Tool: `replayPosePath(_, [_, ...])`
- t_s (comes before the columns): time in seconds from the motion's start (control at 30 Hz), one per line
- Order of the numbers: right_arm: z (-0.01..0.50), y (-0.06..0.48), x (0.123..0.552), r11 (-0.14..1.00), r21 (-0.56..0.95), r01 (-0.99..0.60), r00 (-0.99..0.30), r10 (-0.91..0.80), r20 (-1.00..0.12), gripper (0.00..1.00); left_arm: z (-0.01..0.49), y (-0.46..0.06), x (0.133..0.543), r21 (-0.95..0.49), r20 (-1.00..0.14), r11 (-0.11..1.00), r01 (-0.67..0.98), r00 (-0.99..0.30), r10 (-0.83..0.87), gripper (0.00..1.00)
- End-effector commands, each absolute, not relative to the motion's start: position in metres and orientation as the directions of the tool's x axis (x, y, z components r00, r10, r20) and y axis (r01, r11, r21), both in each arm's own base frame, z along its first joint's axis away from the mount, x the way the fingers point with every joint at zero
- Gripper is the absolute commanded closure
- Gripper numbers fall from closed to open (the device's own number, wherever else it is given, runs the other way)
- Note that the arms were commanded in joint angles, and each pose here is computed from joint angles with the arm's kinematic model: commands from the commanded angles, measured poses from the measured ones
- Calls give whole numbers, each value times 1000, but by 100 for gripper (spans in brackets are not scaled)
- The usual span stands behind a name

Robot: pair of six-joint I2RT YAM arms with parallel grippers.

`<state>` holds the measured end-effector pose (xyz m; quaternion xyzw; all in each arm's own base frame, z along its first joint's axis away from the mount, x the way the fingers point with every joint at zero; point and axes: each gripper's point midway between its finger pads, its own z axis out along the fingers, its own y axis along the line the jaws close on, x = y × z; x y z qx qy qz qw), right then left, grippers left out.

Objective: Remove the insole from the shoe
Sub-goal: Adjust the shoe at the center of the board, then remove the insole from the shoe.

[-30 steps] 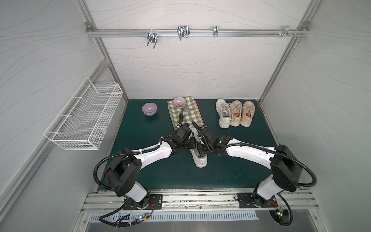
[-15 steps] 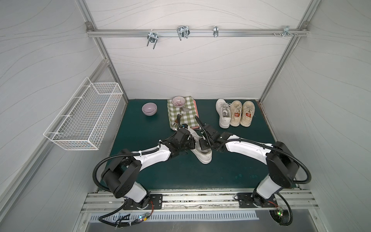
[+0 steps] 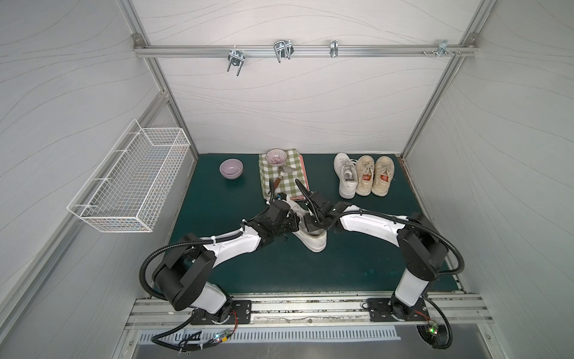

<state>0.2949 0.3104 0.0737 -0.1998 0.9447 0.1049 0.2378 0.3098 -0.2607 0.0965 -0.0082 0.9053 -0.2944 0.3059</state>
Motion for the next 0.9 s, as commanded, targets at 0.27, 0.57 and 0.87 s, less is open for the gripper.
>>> replayPosePath(0.27, [33,247,321,947,-161,-279,-874,-320,-366,72,103,-259,294,-558,-532,807,192,-829,-171,100])
replayPosePath(0.57, [5,266,304,937,-105,-333,-898,-349,-268,72,105,-258,293,-566,-534,802,189,-826,-183,100])
replayPosePath(0.87, [-10,284,292,930,-52,-364,-907,-367,-206,80,105,-255,293,-565,-540,804,185,-819,-191,100])
